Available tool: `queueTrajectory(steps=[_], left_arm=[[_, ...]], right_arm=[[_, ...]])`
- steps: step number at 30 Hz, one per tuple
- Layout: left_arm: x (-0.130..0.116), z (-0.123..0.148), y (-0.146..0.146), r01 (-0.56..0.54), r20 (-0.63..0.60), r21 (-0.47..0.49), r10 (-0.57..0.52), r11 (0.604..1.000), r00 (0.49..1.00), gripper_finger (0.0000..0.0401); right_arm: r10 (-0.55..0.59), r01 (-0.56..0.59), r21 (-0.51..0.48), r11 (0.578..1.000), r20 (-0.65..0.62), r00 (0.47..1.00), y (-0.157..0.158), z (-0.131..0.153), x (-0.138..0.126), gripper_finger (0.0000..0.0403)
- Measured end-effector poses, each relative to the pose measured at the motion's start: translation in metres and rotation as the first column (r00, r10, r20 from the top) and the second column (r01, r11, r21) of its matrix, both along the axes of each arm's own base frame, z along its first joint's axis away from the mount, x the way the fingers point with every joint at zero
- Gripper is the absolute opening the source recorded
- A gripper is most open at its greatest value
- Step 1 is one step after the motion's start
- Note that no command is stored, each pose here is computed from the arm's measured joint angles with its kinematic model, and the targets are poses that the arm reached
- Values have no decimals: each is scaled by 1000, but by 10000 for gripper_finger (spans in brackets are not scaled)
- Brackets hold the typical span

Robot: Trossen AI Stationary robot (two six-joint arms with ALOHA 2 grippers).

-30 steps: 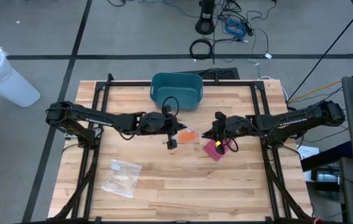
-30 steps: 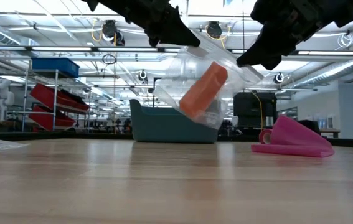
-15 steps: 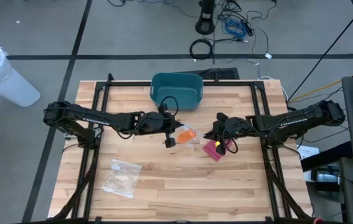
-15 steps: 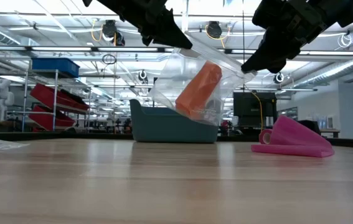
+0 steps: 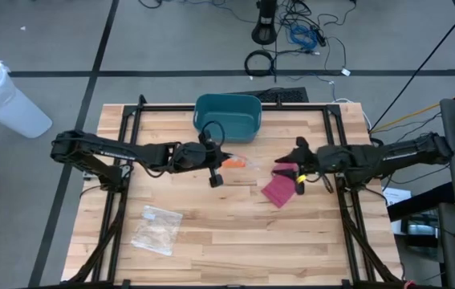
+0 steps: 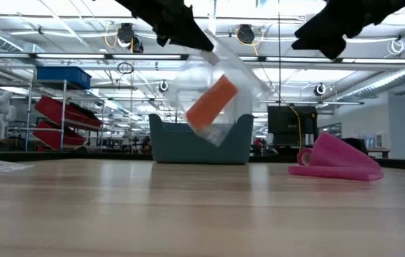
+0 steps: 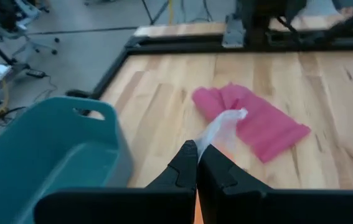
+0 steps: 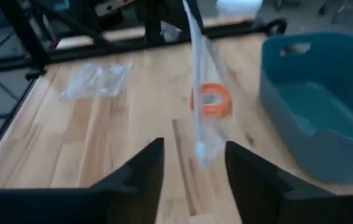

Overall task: Roll bandage
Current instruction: Put the transparent zip lock containing the rolled orange bandage into the blue bin

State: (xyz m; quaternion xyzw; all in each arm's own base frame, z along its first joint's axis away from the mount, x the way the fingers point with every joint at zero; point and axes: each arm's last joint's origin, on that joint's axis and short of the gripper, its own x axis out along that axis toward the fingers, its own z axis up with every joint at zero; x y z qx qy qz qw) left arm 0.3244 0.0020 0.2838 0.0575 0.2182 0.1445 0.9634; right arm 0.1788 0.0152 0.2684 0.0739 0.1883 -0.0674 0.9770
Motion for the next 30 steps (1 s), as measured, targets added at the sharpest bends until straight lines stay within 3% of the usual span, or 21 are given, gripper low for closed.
queueTrajectory(steps=[4,8,11,24,30], left_arm=[[-5,9,1,-16,31,6,16,1000,999,0],[-7,17,-1,-42,91,11,41,999,995,0],[-6,23,-2,-40,148,9,38,999,988,0],[-3,39,-7,-16,318,-34,26,999,948,0],[-2,40,-12,-1,338,-36,14,999,941,0]], right_arm=[[-29,25,30,999,145,989,6,-25,-5,184],[-28,-3,91,996,336,941,9,-72,-9,180],[-68,20,113,993,437,897,7,-85,-12,168],[-89,94,-5,996,274,958,0,-90,45,157],[-39,44,-10,999,300,953,-6,-88,64,151]])
